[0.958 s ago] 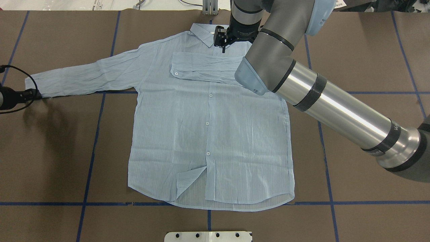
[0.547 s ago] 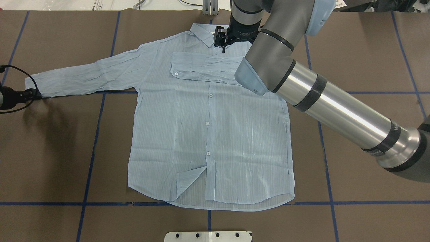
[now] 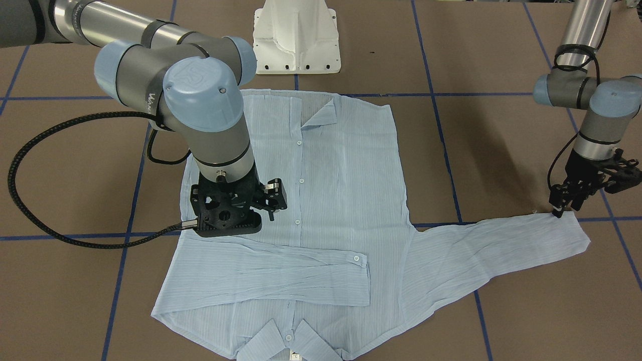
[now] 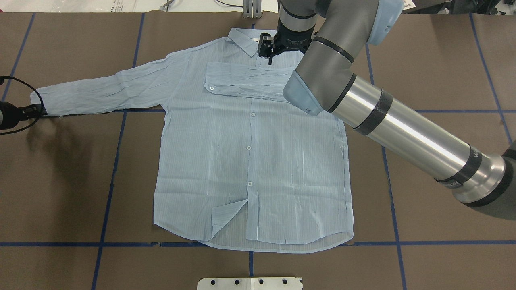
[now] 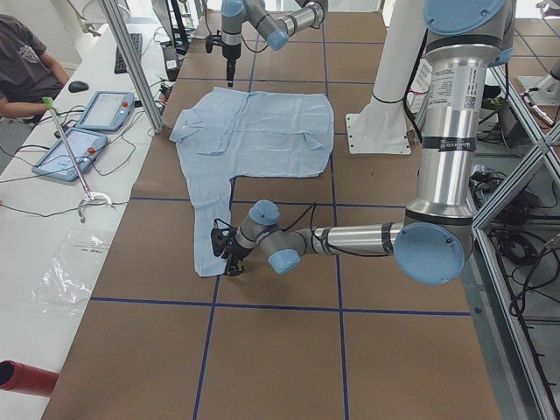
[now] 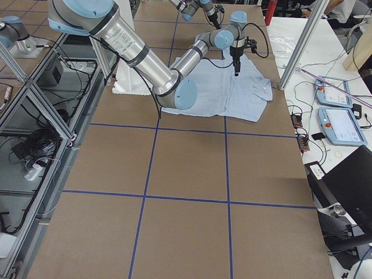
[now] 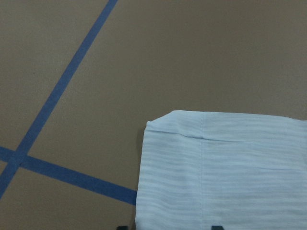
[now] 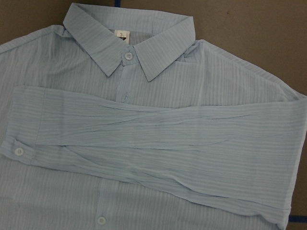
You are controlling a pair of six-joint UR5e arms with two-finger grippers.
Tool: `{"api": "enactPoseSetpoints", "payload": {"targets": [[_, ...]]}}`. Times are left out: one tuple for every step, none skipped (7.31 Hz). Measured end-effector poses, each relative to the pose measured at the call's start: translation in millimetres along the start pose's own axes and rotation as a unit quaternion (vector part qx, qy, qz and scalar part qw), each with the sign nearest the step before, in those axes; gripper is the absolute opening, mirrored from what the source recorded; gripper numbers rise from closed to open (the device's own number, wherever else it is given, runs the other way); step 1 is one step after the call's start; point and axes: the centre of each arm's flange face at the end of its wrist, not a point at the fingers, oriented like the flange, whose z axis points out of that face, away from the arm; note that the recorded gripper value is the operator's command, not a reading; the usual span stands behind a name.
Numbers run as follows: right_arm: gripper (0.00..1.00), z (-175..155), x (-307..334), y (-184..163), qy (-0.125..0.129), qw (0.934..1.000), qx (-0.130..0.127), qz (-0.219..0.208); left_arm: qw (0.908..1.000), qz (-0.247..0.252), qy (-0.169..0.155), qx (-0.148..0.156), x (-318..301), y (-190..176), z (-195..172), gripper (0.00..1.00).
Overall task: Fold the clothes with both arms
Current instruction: 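Hold the right gripper near the collar while the left gripper grasps the other cuff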
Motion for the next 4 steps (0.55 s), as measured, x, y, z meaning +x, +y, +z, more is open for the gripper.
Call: {"api": "enactPoseSetpoints", "payload": {"targets": [[1.0, 0.9, 0.5, 0.3, 0.001, 1.0, 0.0, 0.0, 1.0, -0.001, -0.001, 0.002, -1.1, -2.0, -0.4, 0.64], [1.0, 2.1, 1.5, 0.6, 0.001, 1.0, -0.001, 0.001, 1.0, -0.002, -0.001, 0.003, -1.1, -3.7, -0.7, 0.64], [1.0, 3.9, 3.0, 1.0, 0.002, 1.0, -0.001, 0.001, 1.0, -0.003, -0.001, 0.004, -0.4, -4.6, -0.5, 0.64], [1.0, 5.5, 4.5, 1.2, 0.004, 1.0, -0.002, 0.001, 1.0, -0.003, -0.001, 0.004, 0.2, -5.2, 0.1, 0.62]]}}
